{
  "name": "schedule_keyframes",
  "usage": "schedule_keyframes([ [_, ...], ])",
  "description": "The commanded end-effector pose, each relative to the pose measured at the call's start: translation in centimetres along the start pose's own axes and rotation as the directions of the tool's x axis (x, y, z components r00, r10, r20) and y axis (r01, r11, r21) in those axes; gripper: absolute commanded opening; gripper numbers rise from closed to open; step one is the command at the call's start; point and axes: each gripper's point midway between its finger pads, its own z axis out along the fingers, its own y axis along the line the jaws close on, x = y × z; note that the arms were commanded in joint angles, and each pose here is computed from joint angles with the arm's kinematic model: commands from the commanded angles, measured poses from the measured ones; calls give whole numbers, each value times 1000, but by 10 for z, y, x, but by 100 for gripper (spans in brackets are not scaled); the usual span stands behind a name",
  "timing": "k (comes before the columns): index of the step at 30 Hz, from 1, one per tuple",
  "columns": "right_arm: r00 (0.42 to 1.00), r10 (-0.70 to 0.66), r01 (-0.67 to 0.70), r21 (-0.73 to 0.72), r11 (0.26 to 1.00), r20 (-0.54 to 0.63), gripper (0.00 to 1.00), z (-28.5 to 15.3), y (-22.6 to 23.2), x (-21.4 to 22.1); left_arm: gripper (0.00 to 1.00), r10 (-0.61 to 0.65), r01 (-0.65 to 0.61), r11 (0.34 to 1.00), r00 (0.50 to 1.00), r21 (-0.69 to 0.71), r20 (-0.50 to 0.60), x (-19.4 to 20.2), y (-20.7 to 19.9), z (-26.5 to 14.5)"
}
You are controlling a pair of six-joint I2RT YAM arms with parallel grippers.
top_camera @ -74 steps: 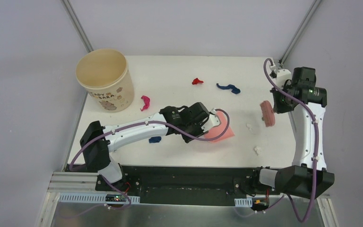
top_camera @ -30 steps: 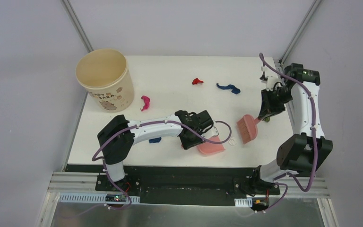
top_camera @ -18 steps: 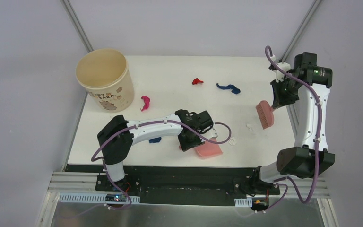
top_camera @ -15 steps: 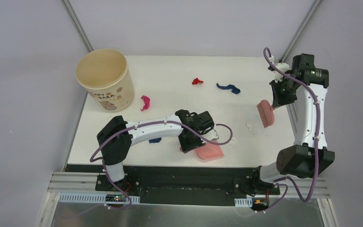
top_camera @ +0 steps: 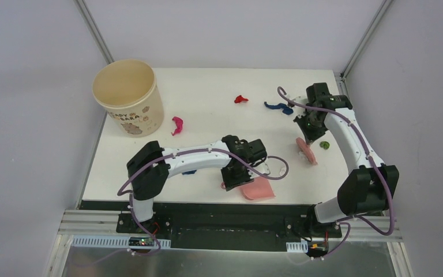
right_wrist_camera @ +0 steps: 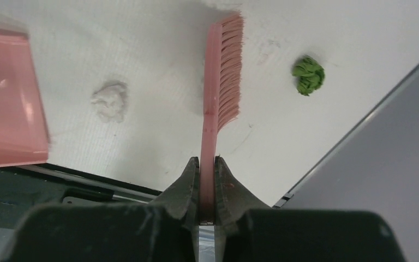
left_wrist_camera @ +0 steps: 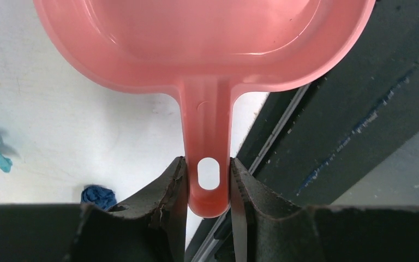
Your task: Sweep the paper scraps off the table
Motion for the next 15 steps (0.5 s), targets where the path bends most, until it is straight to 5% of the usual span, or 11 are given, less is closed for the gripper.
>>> schedule_keyframes([
  [1, 998, 59, -54, -178, 983, 22, 0, 2, 49, -5, 0, 42, -48, 996, 997, -74, -71, -1, 0, 15],
  [9, 996, 94, -83, -572, 816, -10, 0, -25, 136, 6, 0, 51, -70, 988, 989, -141, -136, 2, 3, 29],
  [15, 997, 82, -58, -682, 729, 4, 0, -59, 157, 10, 0, 38, -59, 984, 991, -166, -128, -1, 7, 30],
])
